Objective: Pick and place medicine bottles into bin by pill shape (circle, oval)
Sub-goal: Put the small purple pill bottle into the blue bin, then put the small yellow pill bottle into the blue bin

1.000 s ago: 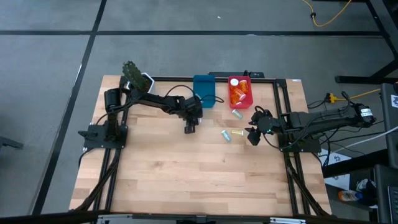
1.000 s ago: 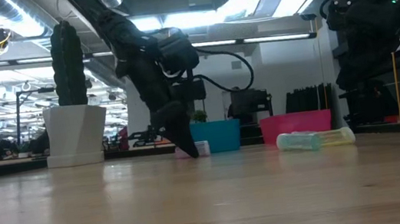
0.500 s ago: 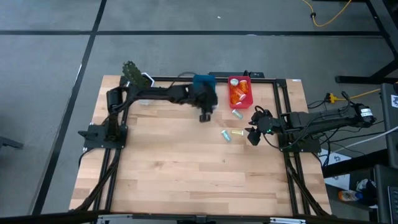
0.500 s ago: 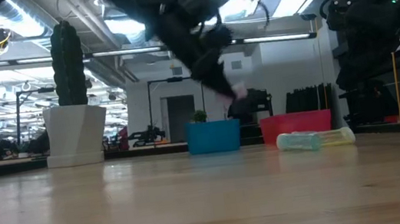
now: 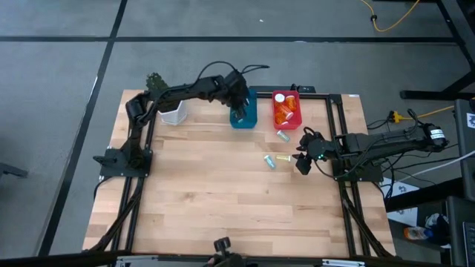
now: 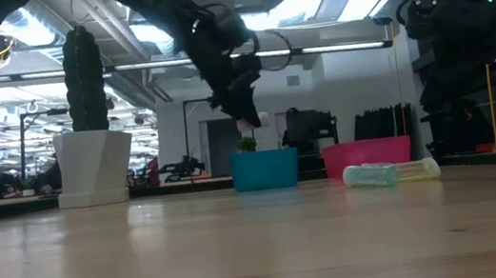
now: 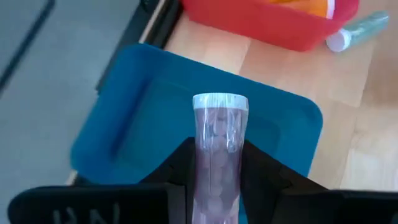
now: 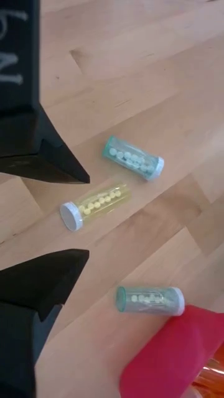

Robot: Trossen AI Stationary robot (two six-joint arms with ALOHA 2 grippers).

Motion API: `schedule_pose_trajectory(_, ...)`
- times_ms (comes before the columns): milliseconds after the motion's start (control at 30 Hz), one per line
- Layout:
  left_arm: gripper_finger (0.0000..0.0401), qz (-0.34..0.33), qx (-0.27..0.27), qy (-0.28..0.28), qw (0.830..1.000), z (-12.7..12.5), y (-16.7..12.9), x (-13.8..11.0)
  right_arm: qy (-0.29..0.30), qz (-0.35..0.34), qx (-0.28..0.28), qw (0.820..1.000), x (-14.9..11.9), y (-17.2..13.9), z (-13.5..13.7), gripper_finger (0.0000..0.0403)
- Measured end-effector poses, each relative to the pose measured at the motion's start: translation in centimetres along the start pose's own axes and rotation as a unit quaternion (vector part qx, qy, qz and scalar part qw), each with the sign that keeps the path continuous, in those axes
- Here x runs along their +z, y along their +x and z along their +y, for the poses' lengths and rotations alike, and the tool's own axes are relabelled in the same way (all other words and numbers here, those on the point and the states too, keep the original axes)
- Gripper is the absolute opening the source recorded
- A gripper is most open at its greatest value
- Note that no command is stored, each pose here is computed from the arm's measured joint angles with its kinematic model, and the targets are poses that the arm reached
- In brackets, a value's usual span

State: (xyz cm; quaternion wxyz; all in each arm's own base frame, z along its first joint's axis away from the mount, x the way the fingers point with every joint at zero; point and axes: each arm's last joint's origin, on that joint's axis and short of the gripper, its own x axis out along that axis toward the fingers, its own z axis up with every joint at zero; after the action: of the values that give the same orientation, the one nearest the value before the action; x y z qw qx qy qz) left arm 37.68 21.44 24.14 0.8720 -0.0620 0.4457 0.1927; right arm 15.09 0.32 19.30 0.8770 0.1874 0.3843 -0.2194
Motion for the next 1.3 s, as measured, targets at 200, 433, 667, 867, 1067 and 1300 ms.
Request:
schedule_pose_trajectory(200, 0.0104, -0.005, -0.045, 0.012, 0.999, -0.2, 0.8, -0.1, -0.001, -0.001, -0.001, 1.000, 0.0, 0.0, 0.0, 0.0184)
schedule_pose_trajectory(433, 0.0158, 0.000, -0.036, 0.014, 0.999, -0.3, 1.0, -0.2, -0.001, -0.001, -0.001, 1.000, 0.0, 0.0, 0.0, 0.0184)
schedule_pose_trajectory(667, 0.0177, 0.000, -0.036, 0.002, 0.999, -0.3, 1.0, -0.2, -0.003, 0.001, 0.002, 1.000, 0.0, 0.0, 0.0, 0.0184)
schedule_pose_trajectory(867, 0.0174, 0.011, -0.039, -0.027, 0.999, -0.8, 0.6, -0.2, -0.004, 0.002, 0.004, 1.000, 0.0, 0.0, 0.0, 0.0184)
schedule_pose_trajectory(1067, 0.0174, 0.091, -0.036, 0.001, 0.995, -1.8, -1.6, -1.5, -0.060, 0.010, 0.013, 0.998, 0.0, 0.1, 0.1, 0.0184)
schedule_pose_trajectory(1300, 0.0174, 0.185, -0.045, 0.024, 0.982, -3.6, -4.5, -3.0, -0.136, 0.029, 0.058, 0.989, 0.2, 1.5, 1.1, 0.0184)
